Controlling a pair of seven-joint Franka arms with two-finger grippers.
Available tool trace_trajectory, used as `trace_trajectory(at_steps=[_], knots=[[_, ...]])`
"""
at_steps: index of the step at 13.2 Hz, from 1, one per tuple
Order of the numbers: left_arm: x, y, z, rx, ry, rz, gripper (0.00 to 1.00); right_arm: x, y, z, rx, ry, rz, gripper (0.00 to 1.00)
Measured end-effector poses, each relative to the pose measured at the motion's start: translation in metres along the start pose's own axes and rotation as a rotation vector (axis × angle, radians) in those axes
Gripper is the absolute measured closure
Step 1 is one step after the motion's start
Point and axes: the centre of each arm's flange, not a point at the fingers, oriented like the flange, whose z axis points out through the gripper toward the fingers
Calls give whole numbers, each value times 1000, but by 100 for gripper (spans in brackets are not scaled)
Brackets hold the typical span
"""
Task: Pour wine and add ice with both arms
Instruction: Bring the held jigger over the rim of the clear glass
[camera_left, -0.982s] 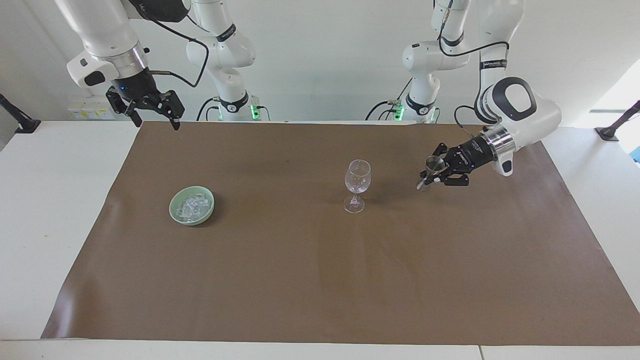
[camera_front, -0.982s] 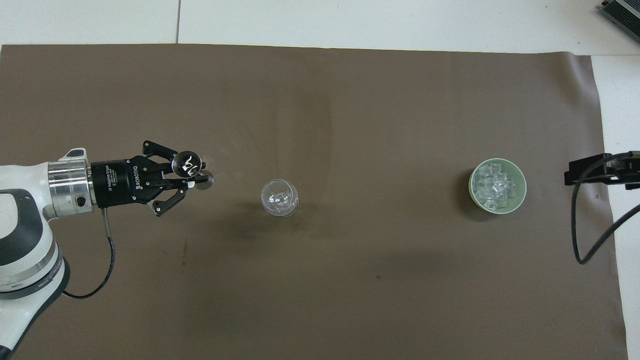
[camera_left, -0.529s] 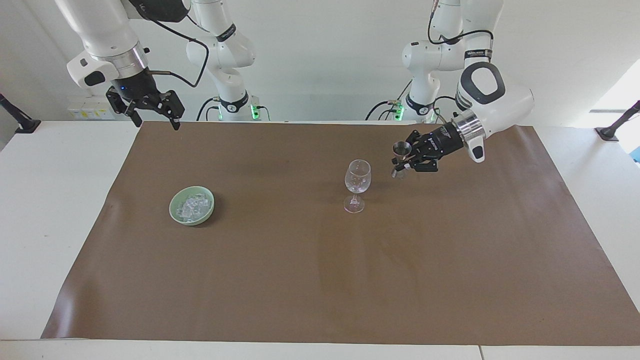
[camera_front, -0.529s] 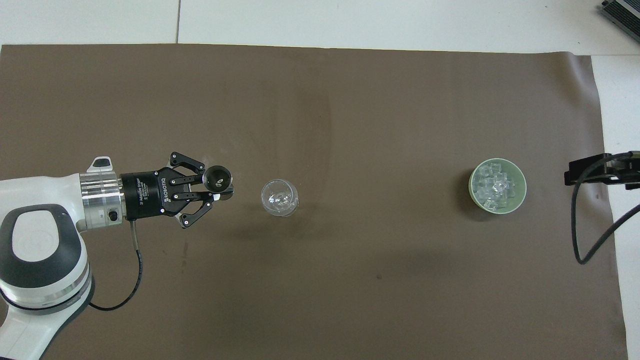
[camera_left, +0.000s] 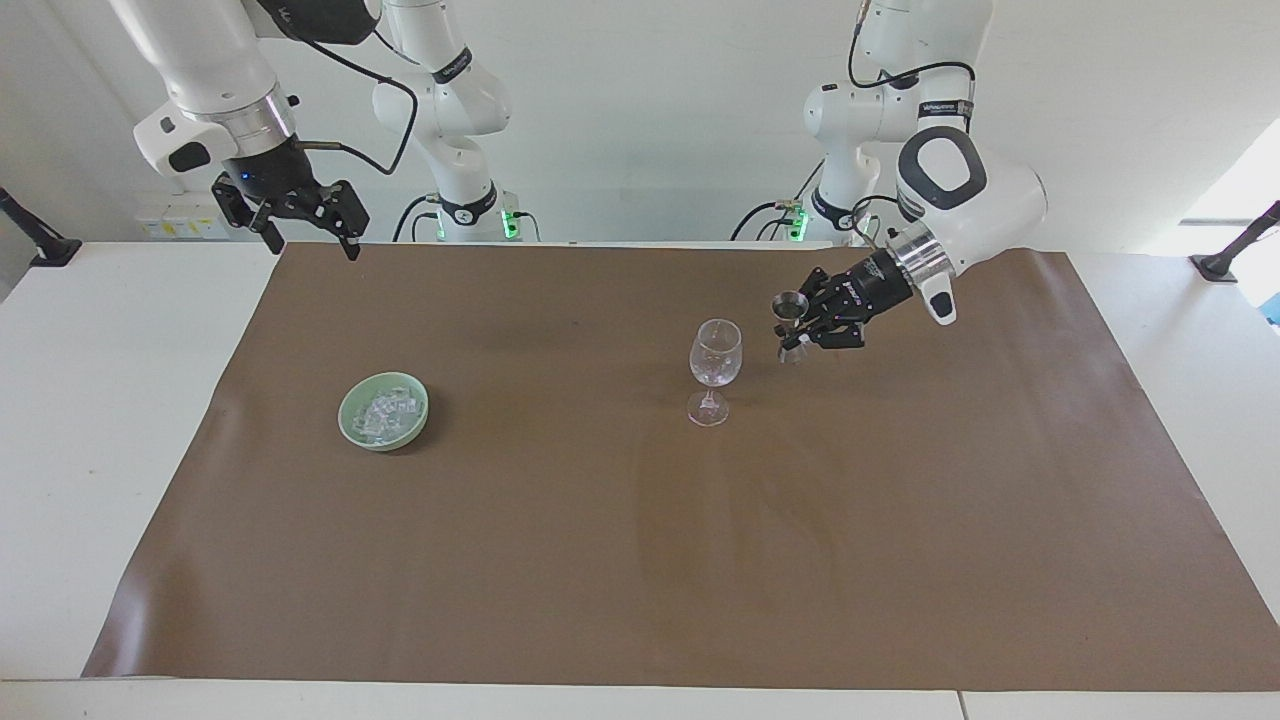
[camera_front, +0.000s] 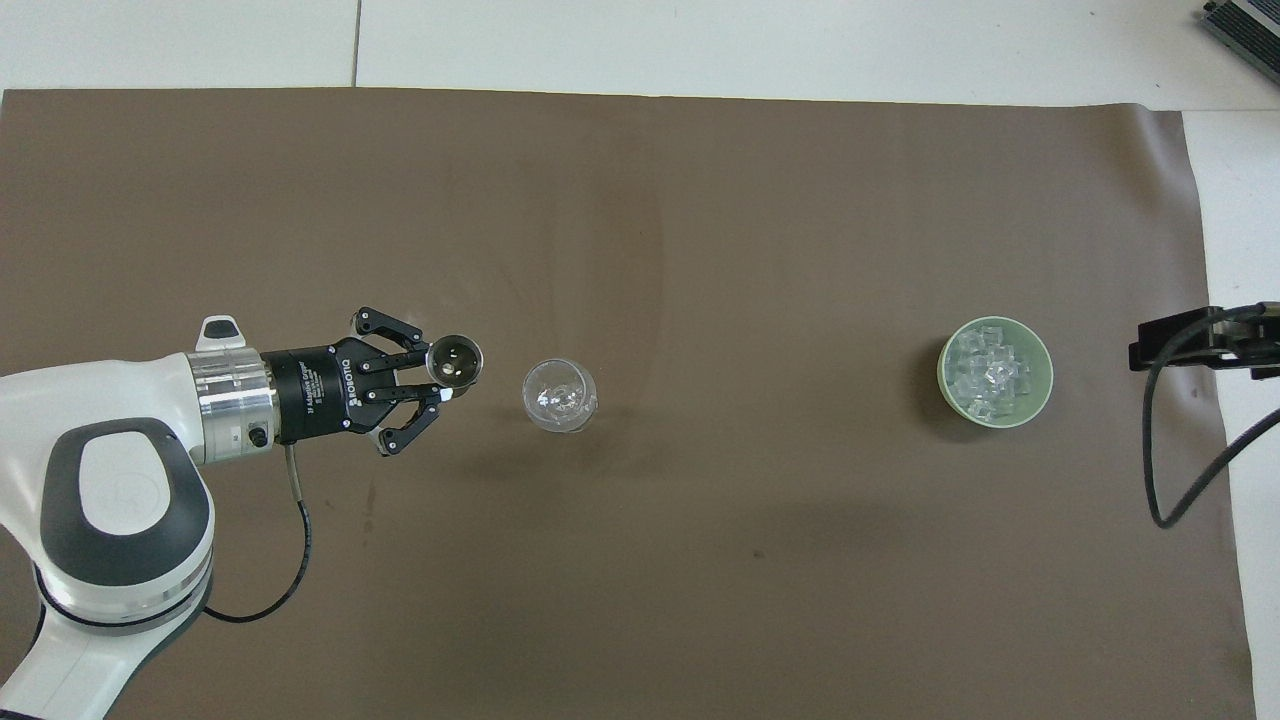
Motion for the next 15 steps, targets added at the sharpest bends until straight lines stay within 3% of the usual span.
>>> trace_trajectory(at_steps=[15], knots=[[-26, -7, 20, -125, 103, 101, 78, 0, 0, 0, 0, 0, 0, 0]])
